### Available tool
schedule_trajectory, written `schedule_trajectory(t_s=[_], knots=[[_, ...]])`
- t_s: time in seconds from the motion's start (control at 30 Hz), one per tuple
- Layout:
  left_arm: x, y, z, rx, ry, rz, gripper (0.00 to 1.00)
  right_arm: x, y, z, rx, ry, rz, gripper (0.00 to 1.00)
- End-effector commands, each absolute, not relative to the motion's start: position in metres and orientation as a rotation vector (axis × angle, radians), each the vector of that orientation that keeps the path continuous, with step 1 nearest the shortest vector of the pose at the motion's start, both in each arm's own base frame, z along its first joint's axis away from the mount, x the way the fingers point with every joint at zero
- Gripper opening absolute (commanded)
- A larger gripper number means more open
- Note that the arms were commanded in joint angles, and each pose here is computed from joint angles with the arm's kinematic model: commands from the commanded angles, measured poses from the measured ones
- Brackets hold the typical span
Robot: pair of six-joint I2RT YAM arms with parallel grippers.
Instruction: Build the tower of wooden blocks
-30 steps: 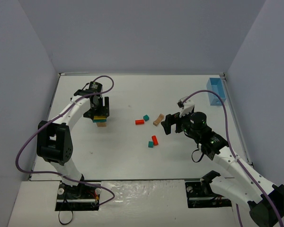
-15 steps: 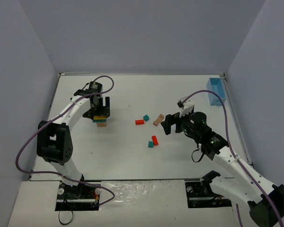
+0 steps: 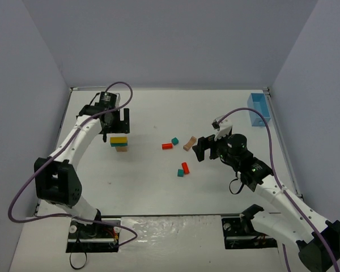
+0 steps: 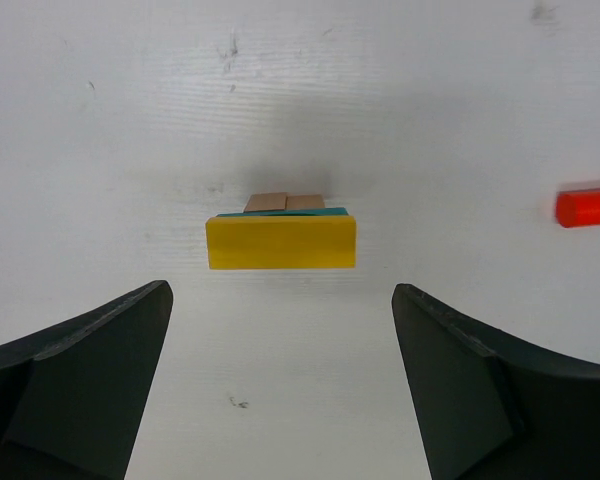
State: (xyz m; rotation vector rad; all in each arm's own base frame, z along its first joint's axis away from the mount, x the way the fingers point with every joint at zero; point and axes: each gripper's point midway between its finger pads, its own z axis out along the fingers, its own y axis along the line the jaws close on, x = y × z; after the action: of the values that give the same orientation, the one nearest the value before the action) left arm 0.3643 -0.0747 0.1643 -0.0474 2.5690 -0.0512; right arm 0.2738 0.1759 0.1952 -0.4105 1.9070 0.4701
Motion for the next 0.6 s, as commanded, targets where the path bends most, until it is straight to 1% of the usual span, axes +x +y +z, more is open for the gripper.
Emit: schedule_trajectory(t_s=[0.0,0.13,0.17,0.2,0.3,0.4,0.53,0.57], knots=[[0.358,-0.097,0.251,0.115,2.338,-0.218,0.90,0.280,0.177,0.231,-0.366,1.795,0.496,1.00],[0.335,-0.134,0.266,0.324,2.275,-0.245,0.90,0.280,0.173,0.238,-0.329,1.782,0.491,1.00],[0.332,-0.140,0.266,0.357,2.270,-0.221,0.90,0.280,0.172,0.240,-0.320,1.781,0.493,1.00],[0.323,-0.161,0.265,0.435,2.259,-0.248,0.90,0.279,0.171,0.241,-0.307,1.780,0.497,1.00],[0.313,-0.190,0.251,0.528,2.283,-0.283,0.90,0.278,0.167,0.245,-0.265,1.776,0.495,1.00],[0.313,-0.209,0.232,0.576,2.325,-0.276,0.90,0.277,0.162,0.247,-0.225,1.773,0.489,1.00],[0.316,-0.239,0.220,0.653,2.323,-0.287,0.89,0.276,0.152,0.244,-0.178,1.779,0.458,1.00],[0.321,-0.247,0.216,0.671,2.327,-0.289,0.87,0.276,0.151,0.243,-0.175,1.781,0.455,1.00]])
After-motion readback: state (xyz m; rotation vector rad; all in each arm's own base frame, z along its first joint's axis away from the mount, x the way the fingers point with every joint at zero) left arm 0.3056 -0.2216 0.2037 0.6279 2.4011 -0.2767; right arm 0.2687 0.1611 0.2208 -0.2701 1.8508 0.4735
